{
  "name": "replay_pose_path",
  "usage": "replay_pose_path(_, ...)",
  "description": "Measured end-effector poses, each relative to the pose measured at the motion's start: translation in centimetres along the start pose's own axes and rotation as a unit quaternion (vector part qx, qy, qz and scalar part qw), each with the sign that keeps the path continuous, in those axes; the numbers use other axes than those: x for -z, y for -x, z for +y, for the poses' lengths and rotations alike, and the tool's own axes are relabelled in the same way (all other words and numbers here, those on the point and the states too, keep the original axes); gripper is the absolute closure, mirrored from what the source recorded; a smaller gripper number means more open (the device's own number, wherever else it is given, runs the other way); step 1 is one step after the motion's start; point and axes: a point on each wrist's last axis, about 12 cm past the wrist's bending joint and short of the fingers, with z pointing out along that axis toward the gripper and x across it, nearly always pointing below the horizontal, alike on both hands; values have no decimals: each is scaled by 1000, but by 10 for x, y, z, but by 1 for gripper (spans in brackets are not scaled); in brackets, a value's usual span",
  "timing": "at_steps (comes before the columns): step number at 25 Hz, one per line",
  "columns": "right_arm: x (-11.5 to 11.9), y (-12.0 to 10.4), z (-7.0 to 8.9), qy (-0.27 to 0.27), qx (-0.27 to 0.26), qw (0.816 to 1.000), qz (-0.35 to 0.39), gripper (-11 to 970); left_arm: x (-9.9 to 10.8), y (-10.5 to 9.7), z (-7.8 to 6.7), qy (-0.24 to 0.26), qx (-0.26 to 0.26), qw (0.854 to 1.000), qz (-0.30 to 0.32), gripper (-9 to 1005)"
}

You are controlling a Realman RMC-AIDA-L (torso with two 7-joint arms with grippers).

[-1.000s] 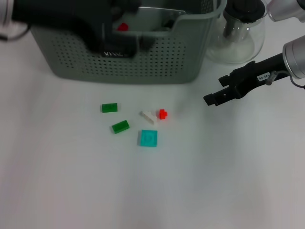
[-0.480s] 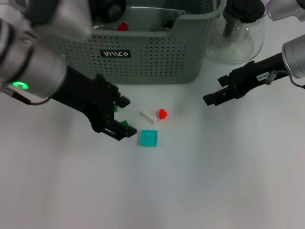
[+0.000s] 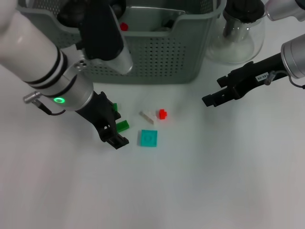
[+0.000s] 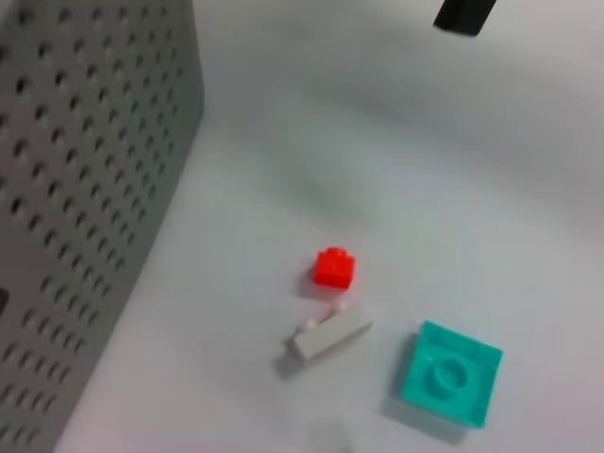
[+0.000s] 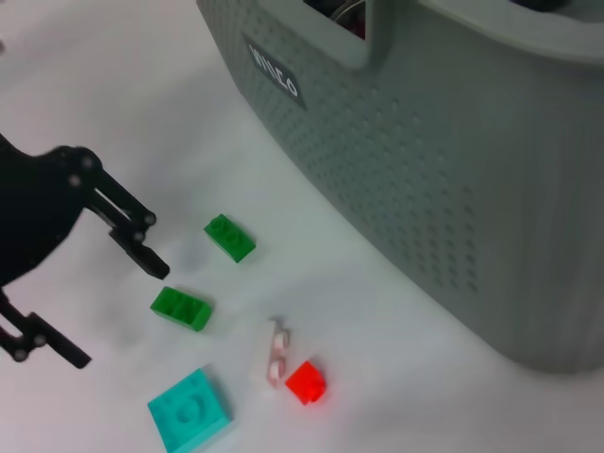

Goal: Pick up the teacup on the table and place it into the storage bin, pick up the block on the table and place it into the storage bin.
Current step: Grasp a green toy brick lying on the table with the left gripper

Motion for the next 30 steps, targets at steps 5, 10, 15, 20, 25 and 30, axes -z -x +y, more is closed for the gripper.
replay_pose_path(5,0,1,0,0,1,1000,-1,77,-10,4,1,16,8,1000,17,292)
replay_pose_path(10,0,1,0,0,2,1000,0,76,-15,6,2,27,6,999,24,293)
replay_pose_path(15,0,1,0,-1,2,1000,0,76,-21,5,4,39,10,999,30,293)
replay_pose_path(20,0,0,0,-2,1,1000,0,76,-27,7,3,45,9,998,37,292)
replay_pose_path(25,0,1,0,-2,1,1000,0,76,-29,7,2,44,9,998,40,308)
replay_pose_path(30,0,0,0,-2,0,1000,-1,76,-30,8,1,44,10,998,41,399)
